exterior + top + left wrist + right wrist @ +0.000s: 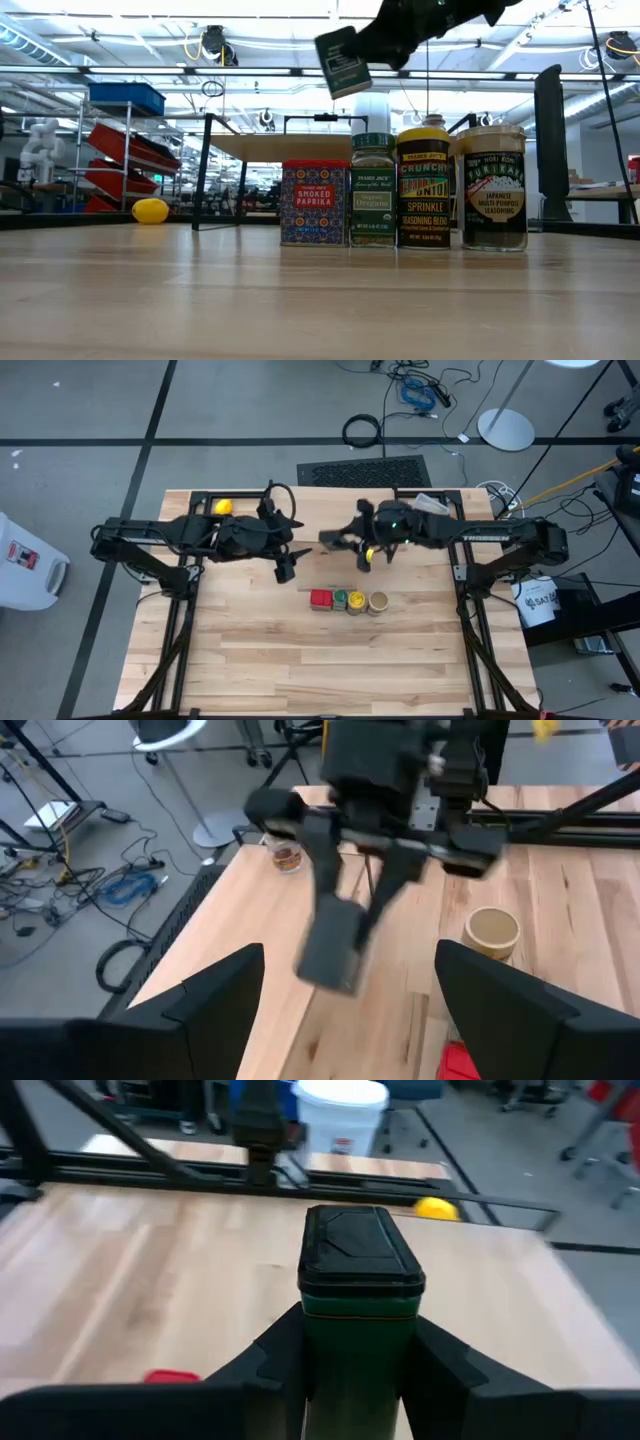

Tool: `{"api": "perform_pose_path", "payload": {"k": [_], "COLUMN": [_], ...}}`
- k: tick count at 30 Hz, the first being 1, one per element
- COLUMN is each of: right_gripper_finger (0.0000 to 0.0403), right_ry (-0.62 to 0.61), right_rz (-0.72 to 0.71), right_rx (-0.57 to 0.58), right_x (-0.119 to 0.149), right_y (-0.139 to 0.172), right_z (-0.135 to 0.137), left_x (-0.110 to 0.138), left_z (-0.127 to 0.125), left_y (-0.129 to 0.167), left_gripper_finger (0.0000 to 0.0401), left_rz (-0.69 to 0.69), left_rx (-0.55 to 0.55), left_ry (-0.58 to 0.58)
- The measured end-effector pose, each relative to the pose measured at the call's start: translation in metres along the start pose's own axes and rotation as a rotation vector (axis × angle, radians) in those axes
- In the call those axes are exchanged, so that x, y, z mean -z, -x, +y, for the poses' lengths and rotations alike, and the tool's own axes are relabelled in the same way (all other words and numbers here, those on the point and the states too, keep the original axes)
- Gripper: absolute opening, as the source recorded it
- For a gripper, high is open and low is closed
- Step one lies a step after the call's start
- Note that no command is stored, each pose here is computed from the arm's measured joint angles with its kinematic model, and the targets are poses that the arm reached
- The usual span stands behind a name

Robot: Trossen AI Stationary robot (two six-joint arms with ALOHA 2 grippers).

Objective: Shelf spices
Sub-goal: Put the black seasoning can on the shelf

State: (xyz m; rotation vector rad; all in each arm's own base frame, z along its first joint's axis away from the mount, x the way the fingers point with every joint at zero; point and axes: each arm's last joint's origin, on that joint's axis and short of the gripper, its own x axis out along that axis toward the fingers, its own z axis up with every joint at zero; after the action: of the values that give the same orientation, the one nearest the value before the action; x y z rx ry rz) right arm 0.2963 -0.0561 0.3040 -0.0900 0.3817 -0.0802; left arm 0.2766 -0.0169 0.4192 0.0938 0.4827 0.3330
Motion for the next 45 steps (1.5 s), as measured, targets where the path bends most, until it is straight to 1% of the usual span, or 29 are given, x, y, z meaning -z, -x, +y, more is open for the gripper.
{"api": "perform_pose_path", "payload": {"k": [6,12,16,19,23,29,32,38,45], "right_gripper_finger": [0.0113,0.0116,0.0117,0.0117,0.0118,0.0118,0.0118,0.0119,0.0119], "right_ry": [-0.013,-0.066,-0.105,-0.104,-0.111,-0.120,-0.107,-0.138,-0.150], "right_rz": [-0.003,-0.013,-0.015,-0.025,0.023,0.061,0.074,0.146,0.157], "right_rx": [0.078,0.070,0.055,0.043,0.050,0.040,0.045,0.051,0.055], "right_x": [0.001,0.012,0.023,0.028,0.040,0.049,0.050,0.060,0.062], "right_y": [0.032,0.057,0.061,0.058,0.050,0.041,0.041,0.046,0.049], "right_z": [-0.045,-0.091,-0.114,-0.124,-0.134,-0.137,-0.138,-0.142,-0.144], "left_x": [0.003,0.016,0.028,0.035,0.034,0.034,0.034,0.034,0.034], "left_z": [-0.001,-0.004,-0.007,-0.010,-0.010,-0.010,-0.010,-0.010,-0.010], "left_y": [-0.002,-0.011,-0.018,-0.024,-0.025,-0.025,-0.025,-0.025,-0.025], "left_gripper_finger": [0.0305,0.0305,0.0305,0.0305,0.0305,0.0305,0.0305,0.0305,0.0305], "left_rz": [0.016,0.066,0.103,0.109,0.101,0.098,0.098,0.098,0.098], "left_rx": [-0.002,-0.004,-0.006,-0.005,-0.004,-0.004,-0.003,-0.003,-0.002], "left_ry": [-0.007,-0.030,-0.047,-0.059,-0.070,-0.069,-0.069,-0.069,-0.069]}}
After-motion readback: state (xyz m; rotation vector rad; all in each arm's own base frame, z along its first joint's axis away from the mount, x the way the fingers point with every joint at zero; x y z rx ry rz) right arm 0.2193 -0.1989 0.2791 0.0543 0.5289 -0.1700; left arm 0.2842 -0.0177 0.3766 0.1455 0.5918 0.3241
